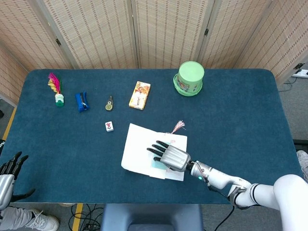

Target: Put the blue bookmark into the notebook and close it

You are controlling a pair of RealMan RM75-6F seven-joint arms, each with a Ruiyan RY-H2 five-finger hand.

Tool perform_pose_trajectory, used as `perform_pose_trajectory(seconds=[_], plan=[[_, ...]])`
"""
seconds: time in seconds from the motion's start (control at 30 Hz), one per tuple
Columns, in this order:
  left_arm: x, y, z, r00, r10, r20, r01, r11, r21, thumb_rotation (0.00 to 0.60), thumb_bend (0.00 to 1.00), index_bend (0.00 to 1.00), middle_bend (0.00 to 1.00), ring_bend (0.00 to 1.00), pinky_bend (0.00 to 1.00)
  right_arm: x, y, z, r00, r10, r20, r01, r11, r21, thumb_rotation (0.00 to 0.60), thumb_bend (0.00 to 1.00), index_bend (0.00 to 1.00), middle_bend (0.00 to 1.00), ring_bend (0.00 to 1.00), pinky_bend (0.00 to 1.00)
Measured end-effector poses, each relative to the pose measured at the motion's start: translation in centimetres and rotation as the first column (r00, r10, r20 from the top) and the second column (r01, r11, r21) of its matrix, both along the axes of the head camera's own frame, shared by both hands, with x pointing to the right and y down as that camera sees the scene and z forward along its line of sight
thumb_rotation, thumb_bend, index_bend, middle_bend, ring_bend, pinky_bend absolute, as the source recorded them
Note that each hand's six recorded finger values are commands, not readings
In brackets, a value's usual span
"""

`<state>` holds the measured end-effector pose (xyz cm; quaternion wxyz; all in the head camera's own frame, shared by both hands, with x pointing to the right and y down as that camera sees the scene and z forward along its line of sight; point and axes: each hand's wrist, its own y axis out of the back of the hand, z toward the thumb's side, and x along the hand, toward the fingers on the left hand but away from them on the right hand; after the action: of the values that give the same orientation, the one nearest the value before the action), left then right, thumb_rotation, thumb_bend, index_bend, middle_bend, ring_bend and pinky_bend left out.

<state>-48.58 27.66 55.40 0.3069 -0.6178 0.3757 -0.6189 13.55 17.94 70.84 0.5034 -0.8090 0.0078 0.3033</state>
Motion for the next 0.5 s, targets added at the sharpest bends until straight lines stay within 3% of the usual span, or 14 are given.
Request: perform_pose_trajectory(seconds=[0.5], plan=[[-0.3, 0.2, 0.2, 1.000, -0.005, -0.002, 0.005, 1.000, -0.003, 0.600, 0.11, 0.11, 0.03, 0.13, 0.18, -0.8, 2.3, 0.6, 0.999, -0.040, -0.007, 0.040, 0.999, -0.007, 0.600, 0.64, 0.32, 0.00, 0.00, 0.00]])
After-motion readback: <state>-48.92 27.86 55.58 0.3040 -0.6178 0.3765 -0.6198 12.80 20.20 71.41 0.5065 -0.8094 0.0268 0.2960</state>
